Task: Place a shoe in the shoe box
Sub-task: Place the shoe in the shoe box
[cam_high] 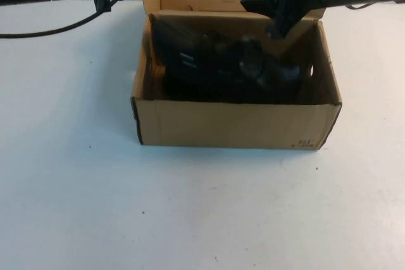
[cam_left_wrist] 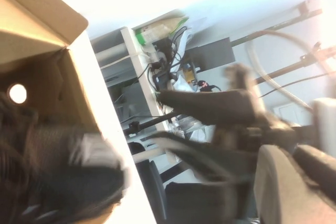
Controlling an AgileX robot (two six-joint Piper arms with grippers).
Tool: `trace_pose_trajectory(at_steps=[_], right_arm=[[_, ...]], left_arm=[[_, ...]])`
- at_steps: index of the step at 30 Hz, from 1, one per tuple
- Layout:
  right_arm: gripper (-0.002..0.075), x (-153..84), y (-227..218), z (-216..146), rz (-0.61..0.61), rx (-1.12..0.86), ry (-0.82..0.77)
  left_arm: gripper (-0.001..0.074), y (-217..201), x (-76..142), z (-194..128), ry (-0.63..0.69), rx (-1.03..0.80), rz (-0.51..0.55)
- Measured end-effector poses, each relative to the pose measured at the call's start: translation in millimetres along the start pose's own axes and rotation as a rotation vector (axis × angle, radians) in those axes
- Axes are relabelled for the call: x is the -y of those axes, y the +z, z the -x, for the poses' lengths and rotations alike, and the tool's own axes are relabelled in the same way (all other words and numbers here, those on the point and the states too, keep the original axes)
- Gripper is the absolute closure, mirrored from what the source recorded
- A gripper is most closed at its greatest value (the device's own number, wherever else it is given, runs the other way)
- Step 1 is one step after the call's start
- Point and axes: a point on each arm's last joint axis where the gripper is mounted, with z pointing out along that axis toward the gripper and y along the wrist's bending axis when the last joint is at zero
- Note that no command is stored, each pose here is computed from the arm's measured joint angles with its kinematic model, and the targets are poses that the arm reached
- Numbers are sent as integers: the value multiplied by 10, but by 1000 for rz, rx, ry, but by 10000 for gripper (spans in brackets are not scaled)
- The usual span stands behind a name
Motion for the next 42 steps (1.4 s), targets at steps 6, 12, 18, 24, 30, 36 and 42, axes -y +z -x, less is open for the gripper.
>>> trace_pose_trajectory(at_steps=[6,12,18,24,30,36,42], right_arm=[[469,-77,-168,106,59,-10,-6],[469,-133,-176,50,117,-78,87],[469,-181,-180,43,104,-206,430],[469,-282,-267,50,166,-361,832],[461,-358,-229,-64,184,-498,1042],[397,-448,-87,-295,130,-550,1312],[373,-442,8,-256,161,-445,1468]], left_arm=[[710,0,-5,-9,4,-9,6],[710,0,-12,-14,8,-16,14],[710,-1,-23,-25,22,-27,25],[710,-8,-73,-69,106,-80,84],[728,-60,-104,-112,222,-199,230],[735,-123,-29,-29,317,-265,355],[619,-150,83,56,339,-256,391]])
